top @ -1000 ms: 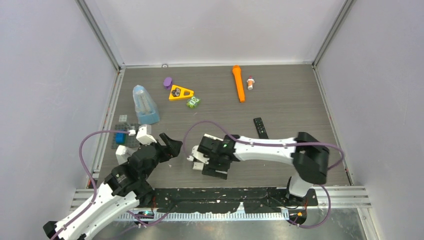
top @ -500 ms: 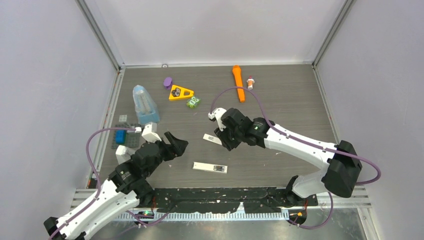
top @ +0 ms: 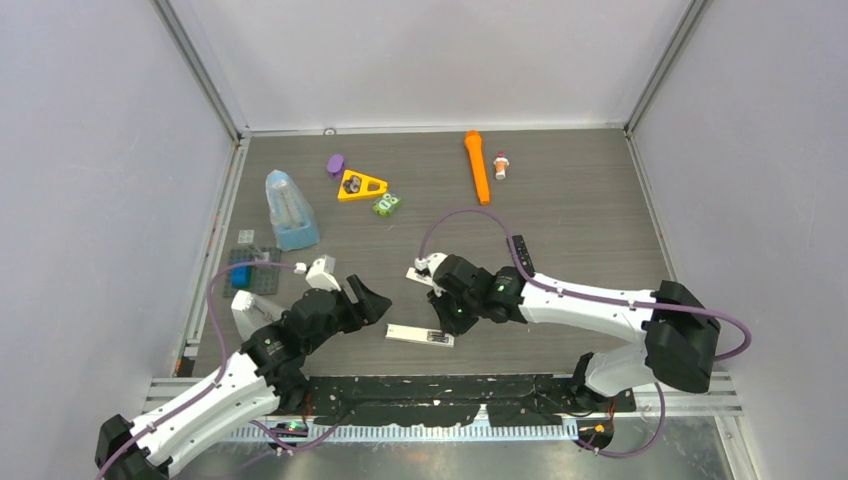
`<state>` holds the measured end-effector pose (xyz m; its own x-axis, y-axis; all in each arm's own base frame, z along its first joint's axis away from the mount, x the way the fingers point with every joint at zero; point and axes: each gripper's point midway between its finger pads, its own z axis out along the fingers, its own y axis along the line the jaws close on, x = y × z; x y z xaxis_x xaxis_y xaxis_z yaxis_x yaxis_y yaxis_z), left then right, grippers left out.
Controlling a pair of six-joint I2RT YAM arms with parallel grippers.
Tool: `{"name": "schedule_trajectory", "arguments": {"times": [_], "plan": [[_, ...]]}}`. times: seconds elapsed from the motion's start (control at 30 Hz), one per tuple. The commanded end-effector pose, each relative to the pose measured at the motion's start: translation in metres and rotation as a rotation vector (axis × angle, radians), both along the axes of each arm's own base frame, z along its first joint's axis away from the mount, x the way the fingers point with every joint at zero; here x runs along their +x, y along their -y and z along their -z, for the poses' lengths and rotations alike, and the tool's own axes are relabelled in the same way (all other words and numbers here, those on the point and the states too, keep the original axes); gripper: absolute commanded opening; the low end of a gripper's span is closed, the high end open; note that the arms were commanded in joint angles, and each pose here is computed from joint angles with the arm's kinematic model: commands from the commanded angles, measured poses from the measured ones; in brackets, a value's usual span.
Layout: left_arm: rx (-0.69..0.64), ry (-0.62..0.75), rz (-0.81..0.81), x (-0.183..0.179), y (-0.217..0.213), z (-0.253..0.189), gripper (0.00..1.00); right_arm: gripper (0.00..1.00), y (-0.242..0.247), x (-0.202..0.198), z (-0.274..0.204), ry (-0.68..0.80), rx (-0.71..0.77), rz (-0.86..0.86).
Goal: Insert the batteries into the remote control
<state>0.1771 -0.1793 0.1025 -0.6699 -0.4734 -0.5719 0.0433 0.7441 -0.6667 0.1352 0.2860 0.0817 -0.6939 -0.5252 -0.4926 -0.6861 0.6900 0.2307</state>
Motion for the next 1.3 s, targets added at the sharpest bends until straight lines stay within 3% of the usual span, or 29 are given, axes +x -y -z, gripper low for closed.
{"name": "schedule_trajectory", "arguments": {"times": [0.0,0.43,0.7,0.97,1.03,1.1,1.13,1.2,1.27], "plan": [[-0.1,0.007,0.012,0.003,0.014,-0.007,0.73,0.14,-0.024,0.002,-0.001,0.024,0.033,0.036],[-0.109,0.002,0.001,0.002,0.013,-0.003,0.73,0.1,-0.03,0.01,0.028,0.089,-0.089,0.084],[-0.111,0.006,0.001,0.002,0.013,-0.004,0.73,0.1,-0.025,0.003,0.049,0.052,-0.145,0.083],[-0.102,0.026,-0.007,0.004,0.01,-0.009,0.74,0.11,-0.036,0.008,0.017,0.096,-0.075,0.076],[-0.084,0.036,-0.013,0.004,0.006,-0.013,0.74,0.18,-0.04,0.013,0.001,0.133,-0.042,0.071],[-0.067,0.051,-0.024,0.006,0.002,-0.018,0.74,0.38,-0.042,0.017,-0.013,0.169,-0.014,0.059],[-0.059,0.062,-0.027,0.006,0.0,-0.022,0.74,0.55,-0.042,0.02,-0.017,0.193,-0.014,0.047],[-0.042,0.082,-0.043,0.007,-0.007,-0.03,0.74,0.71,-0.042,0.023,-0.022,0.227,-0.01,0.005],[-0.023,0.099,-0.055,0.006,-0.014,-0.038,0.75,0.77,-0.043,0.023,-0.015,0.248,-0.036,-0.059]]}}
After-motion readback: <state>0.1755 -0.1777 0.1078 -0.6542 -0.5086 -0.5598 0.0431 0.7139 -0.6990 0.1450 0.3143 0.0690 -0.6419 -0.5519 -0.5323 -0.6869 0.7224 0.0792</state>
